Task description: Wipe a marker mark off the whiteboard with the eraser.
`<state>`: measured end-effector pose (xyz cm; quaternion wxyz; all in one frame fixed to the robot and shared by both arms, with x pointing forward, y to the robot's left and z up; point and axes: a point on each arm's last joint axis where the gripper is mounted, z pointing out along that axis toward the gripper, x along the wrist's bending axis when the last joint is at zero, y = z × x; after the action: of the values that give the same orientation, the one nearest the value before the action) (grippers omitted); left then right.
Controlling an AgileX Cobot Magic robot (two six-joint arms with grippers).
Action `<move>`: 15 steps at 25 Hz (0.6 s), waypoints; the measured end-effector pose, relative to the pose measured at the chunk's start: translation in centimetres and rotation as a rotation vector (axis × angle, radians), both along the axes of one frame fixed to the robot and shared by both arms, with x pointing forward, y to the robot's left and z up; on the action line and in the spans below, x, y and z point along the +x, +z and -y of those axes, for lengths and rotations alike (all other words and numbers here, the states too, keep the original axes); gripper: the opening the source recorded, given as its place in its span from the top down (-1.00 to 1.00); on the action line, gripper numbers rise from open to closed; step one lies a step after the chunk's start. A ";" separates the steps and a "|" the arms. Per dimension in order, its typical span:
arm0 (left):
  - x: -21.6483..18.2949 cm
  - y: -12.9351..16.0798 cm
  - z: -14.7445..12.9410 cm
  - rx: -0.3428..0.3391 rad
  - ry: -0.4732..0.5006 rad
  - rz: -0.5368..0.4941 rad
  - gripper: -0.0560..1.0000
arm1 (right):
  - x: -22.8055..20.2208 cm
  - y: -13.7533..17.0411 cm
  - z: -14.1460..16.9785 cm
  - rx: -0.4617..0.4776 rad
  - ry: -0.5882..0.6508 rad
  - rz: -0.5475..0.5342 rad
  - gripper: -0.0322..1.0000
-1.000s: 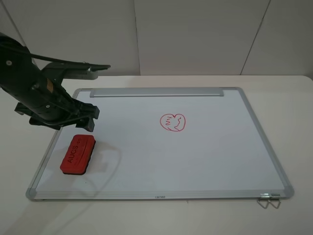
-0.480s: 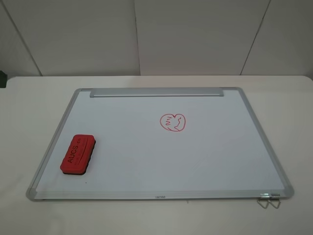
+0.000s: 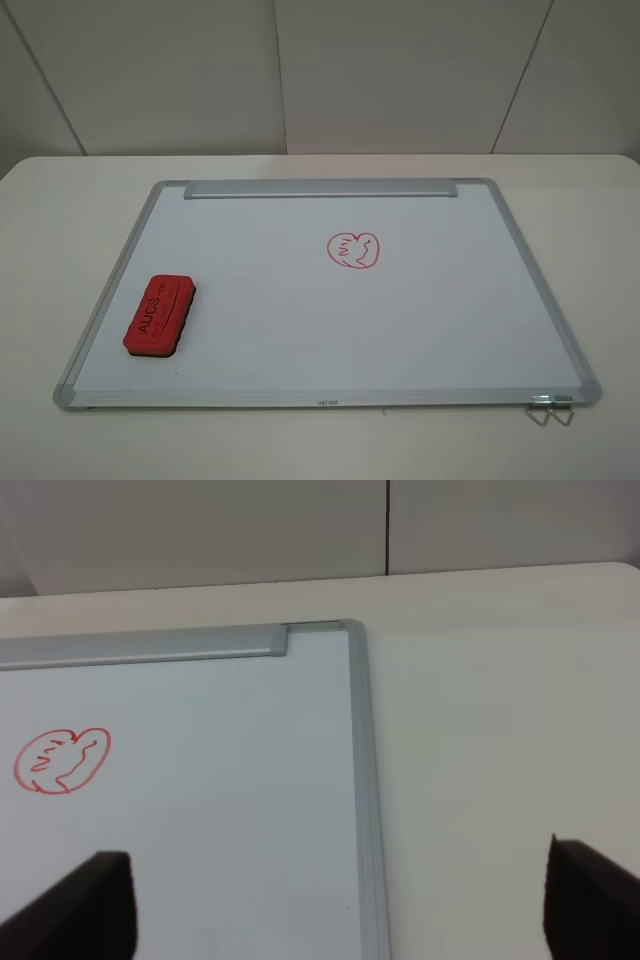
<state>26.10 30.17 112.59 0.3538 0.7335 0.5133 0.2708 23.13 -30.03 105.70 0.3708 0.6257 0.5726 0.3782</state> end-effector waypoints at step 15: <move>-0.8 -4.8 0.9 0.030 -0.162 -0.074 -0.57 | 0.0 0.0 0.0 0.000 0.000 0.000 -0.47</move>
<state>25.34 29.25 107.76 0.3445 0.7872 0.4609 0.2216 23.13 -30.03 105.70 0.3708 0.6257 0.5726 0.3782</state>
